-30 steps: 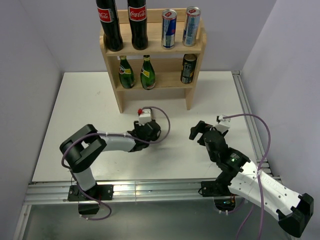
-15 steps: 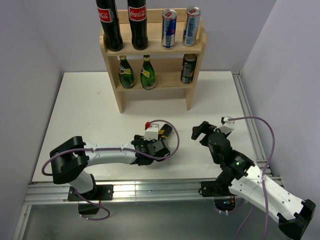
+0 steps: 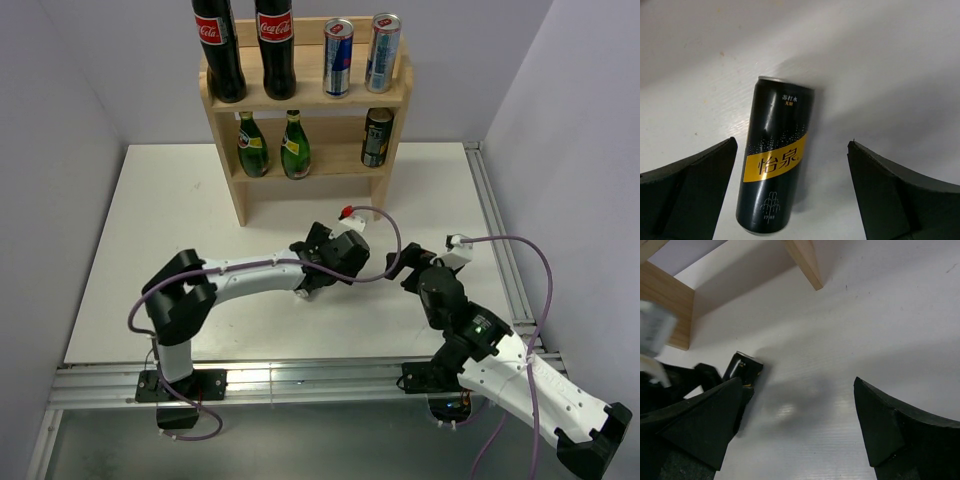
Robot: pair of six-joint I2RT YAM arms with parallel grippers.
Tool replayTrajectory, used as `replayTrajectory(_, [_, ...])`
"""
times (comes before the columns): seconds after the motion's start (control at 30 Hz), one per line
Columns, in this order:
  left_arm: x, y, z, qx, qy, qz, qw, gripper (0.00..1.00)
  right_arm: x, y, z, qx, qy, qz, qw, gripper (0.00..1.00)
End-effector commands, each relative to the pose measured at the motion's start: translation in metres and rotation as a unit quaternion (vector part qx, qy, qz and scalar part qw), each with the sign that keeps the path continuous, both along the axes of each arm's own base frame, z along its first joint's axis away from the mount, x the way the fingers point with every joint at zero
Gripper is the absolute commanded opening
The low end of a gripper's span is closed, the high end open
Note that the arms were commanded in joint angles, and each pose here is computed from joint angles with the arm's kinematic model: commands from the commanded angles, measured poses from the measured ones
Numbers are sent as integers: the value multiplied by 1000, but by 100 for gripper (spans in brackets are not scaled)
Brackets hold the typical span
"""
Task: Place and organize the beverage onto the shelf
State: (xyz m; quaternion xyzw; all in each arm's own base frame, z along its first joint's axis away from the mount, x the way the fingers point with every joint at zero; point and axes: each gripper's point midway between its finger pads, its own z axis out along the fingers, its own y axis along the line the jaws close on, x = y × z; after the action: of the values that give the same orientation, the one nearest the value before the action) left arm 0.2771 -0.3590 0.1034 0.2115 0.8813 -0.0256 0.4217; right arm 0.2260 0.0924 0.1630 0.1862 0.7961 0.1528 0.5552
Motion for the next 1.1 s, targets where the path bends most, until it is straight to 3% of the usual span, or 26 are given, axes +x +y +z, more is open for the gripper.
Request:
replayTrajectory(0.0, [10,21,-21,80,9,-34,996,99,0,-6,-1,2,-5,-15,1000,99])
replayTrajectory(0.2, [36,64,-43,107,23,19,994,99,1,-6,-2,1,-4,-16,1000,99])
replayTrajectory(0.43, [27,78,-84,127,57,13,990,95,1,-6,-2,1,-4,-16,1000,99])
replayTrajectory(0.6, [24,74,-108,70,105,-5,992,88,0,-5,-2,2,-3,-14,1000,99])
replayTrajectory(0.7, [28,80,-118,63,116,3,991,67,0,-5,-3,2,-1,-13,1000,99])
replayTrajectory(0.8, [29,82,-129,71,127,7,989,40,0,-5,-3,1,0,-15,1000,99])
replayTrajectory(0.83, [29,81,-133,74,132,8,989,17,0,-5,-4,1,1,-15,1000,99])
replayTrajectory(0.87, [28,82,-135,76,136,8,988,5,0,-5,-4,0,1,-15,1000,99])
replayTrajectory(0.9, [27,82,-137,75,139,11,987,0,0,-5,-4,0,1,-16,1000,99])
replayTrajectory(1.07, [34,80,-102,45,112,39,992,0,1,-5,-4,-2,2,-16,1000,99])
